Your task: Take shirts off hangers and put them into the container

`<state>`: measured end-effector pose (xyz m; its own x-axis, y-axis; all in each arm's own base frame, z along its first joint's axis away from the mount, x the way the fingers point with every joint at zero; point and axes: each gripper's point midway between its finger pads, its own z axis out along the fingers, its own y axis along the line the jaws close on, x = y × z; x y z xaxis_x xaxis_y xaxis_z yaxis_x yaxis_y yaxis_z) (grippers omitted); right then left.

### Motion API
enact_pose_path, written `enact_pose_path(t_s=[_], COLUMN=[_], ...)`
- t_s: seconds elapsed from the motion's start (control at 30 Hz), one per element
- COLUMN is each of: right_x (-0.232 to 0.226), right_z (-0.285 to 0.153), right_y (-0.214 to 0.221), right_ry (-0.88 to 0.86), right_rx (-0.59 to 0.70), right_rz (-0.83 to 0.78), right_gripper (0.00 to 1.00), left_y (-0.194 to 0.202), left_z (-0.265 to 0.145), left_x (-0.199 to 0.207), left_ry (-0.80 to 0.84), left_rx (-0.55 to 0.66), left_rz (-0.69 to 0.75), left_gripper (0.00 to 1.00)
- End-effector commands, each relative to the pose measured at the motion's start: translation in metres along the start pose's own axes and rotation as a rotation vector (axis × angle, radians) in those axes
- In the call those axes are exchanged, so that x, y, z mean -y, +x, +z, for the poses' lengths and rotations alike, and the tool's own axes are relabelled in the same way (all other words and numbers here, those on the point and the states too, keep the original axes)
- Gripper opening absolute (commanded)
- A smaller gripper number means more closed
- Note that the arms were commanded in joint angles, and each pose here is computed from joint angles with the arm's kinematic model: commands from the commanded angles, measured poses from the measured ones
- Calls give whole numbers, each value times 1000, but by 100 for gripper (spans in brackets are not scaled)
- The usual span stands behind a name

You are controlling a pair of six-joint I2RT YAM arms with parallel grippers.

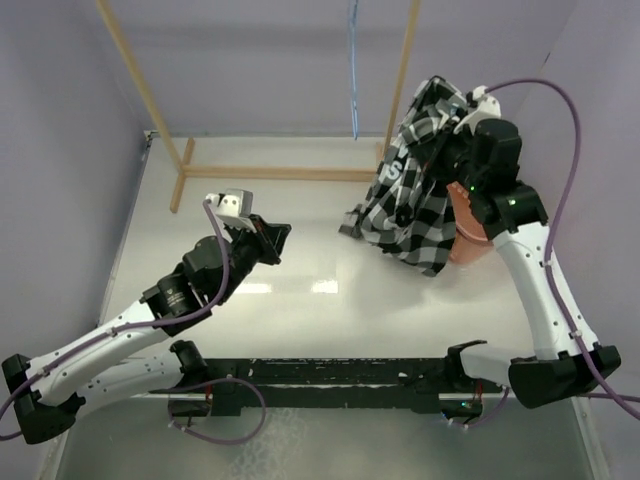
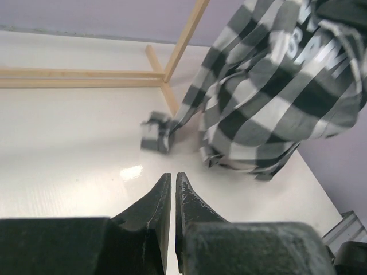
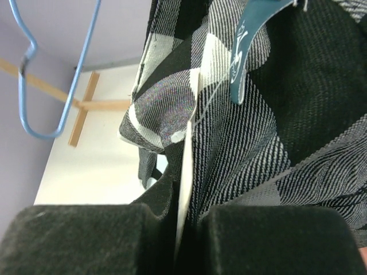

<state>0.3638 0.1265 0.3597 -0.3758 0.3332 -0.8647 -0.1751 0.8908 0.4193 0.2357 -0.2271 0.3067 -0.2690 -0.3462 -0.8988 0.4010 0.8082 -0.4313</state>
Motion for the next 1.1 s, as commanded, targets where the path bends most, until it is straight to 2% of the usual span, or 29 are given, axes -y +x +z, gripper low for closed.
enact_pose_path(t_s=[0.0,0.23,0.53,0.63,0.73,0.83,1.0,1.07], right_x=[5,-7,-1,0,16,49,79,84], right_z=[-24,-53,-77,-100,-119,-117,-95,-103], right_y=[-62,-156,-250,-273,-284,-278,-246,-242], right_ry=[58,87,235,272,390,560,625,643], right_rx=[97,315,523,616,685,676,556,582], right_rz=[-38,-13,-85,-107,-148,-200,-223,-215], right_gripper=[0,0,0,0,0,0,0,0], left_y=[-6,-7,-9,-8,-9,-10,-8,-5], left_z=[-10,-18,-23,-24,-25,-27,-27,-26], left_x=[-6,-11,-12,-14,-15,-15,-15,-15], left_ry=[-21,-24,-23,-28,-32,-31,-23,-21], left_rx=[-13,-13,-15,-17,-23,-26,-28,-42], left_rz=[62,59,73,80,93,101,106,109], left_gripper=[10,10,11,11,11,11,11,11])
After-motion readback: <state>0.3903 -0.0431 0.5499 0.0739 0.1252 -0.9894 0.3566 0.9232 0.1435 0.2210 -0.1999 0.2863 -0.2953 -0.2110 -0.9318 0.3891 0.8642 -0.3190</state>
